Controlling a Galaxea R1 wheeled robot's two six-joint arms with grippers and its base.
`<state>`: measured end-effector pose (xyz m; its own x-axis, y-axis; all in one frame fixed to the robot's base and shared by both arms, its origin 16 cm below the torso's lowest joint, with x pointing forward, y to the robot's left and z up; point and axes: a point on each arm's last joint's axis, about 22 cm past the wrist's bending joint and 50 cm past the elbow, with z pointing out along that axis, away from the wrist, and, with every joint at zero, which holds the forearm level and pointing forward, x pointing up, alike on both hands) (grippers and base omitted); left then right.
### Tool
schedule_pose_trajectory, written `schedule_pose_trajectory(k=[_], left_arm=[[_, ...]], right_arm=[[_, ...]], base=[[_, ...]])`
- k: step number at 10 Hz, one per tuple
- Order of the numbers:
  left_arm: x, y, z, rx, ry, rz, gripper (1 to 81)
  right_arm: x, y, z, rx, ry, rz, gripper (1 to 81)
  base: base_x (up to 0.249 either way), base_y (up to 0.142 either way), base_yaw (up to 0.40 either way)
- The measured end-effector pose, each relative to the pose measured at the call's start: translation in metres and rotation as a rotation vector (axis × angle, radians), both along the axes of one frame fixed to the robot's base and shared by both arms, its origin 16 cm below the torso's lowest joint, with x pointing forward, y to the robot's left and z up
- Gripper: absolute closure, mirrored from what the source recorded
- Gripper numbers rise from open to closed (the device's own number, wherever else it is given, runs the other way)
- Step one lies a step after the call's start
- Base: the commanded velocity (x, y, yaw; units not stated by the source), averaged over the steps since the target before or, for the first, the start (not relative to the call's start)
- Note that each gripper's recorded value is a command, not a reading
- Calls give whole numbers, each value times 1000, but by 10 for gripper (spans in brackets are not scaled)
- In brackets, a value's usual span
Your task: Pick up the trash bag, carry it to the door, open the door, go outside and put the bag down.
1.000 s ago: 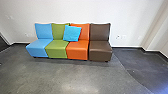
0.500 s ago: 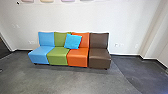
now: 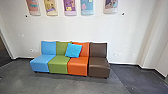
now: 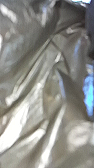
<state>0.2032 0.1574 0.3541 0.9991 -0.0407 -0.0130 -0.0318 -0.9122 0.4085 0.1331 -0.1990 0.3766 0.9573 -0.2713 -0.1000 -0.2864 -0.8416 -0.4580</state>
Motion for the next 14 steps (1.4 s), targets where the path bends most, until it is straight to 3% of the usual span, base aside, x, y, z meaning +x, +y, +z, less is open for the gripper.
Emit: schedule_pose_trajectory(k=[2,4,7,10,11,12,14], left_arm=[[1,3,15,9,-33,1,811],[-2,5,26,15,-49,3,811],[-33,6,35,32,-23,5,811],[-70,30,39,90,4,5,811],[-83,31,40,95,10,1,811],[-87,24,44,86,5,-3,811],[-79,15,56,74,-45,-9,811]], right_arm=[[7,0,11,-11,-46,3,10],[1,6,18,-15,-59,7,10],[-27,11,26,-31,-32,15,10],[-62,2,24,-91,2,26,10],[-68,4,23,-107,2,32,10],[-69,8,23,-121,-14,37,10],[-76,24,29,-119,-48,46,10]], base=[[0,0,0],[0,0,0],[0,0,0],[0,0,0],[0,0,0],[0,0,0],[0,0,0]])
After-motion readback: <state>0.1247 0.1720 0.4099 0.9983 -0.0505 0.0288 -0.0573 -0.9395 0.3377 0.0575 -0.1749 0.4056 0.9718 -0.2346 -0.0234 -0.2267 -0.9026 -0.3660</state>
